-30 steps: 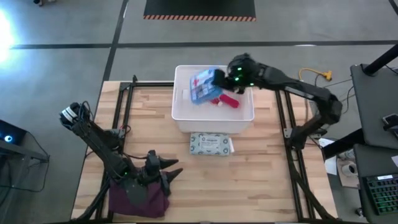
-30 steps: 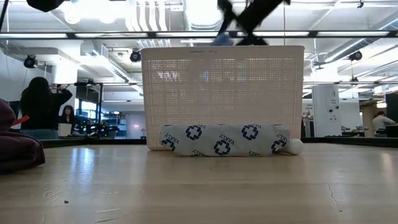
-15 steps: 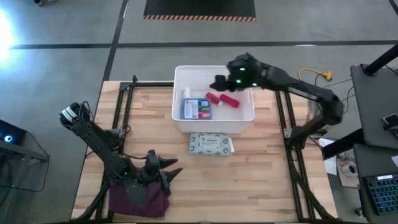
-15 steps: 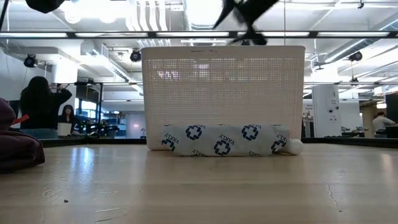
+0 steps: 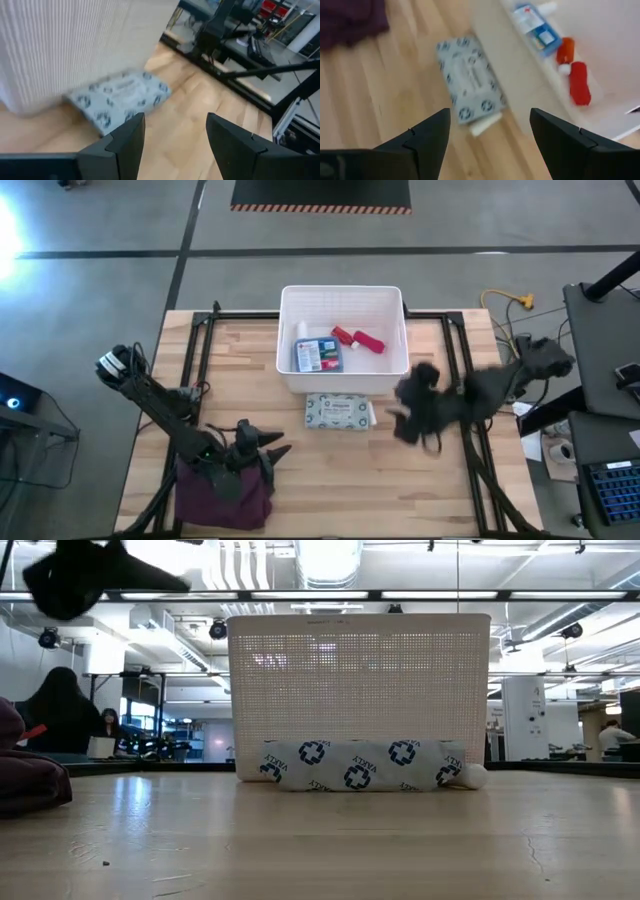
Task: Pick & place medical supplies in basket/bin
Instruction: Put the white rolled gauze into the white bin, then put the white mailer bag into the white bin
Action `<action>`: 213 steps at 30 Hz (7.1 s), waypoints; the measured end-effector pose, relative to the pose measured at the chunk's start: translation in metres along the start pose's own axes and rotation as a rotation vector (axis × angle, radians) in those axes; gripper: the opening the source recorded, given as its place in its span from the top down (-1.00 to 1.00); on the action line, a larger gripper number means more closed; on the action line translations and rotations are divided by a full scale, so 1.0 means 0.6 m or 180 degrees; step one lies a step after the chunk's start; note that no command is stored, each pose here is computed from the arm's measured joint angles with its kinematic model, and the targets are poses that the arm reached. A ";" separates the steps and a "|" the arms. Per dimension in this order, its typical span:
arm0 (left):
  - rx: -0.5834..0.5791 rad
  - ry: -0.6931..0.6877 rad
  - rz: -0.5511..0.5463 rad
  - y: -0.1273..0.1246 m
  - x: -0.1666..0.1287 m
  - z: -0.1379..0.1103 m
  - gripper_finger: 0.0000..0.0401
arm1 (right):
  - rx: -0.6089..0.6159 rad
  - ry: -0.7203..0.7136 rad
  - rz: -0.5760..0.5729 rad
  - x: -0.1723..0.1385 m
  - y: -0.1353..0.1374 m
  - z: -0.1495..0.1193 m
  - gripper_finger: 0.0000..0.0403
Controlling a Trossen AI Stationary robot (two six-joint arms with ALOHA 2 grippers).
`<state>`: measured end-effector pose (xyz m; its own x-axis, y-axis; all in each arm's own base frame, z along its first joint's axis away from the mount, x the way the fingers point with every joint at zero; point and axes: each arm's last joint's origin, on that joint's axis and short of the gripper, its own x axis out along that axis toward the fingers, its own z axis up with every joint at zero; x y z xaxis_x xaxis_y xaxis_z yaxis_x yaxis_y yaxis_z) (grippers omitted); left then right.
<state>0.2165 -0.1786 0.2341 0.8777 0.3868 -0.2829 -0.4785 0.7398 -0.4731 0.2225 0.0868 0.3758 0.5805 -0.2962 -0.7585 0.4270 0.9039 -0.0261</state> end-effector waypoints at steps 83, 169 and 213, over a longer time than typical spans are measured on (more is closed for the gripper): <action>-0.1175 0.0400 0.0304 0.084 0.058 -0.031 0.03 | 0.3159 0.0619 -0.0772 0.371 0.062 -0.090 0.02; -0.1010 0.0908 0.1428 0.189 0.078 -0.007 0.03 | -0.0239 0.0278 0.0371 0.199 0.027 0.047 -0.15; -0.0658 0.0944 -0.0120 0.145 0.161 0.016 0.03 | 0.2205 0.0442 -0.0083 0.405 0.121 -0.097 0.94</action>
<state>0.2599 -0.0717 0.1740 0.8636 0.1624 -0.4774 -0.4677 0.6117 -0.6380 0.3542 0.0987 0.1515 0.4900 -0.2311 -0.8405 0.8093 0.4789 0.3401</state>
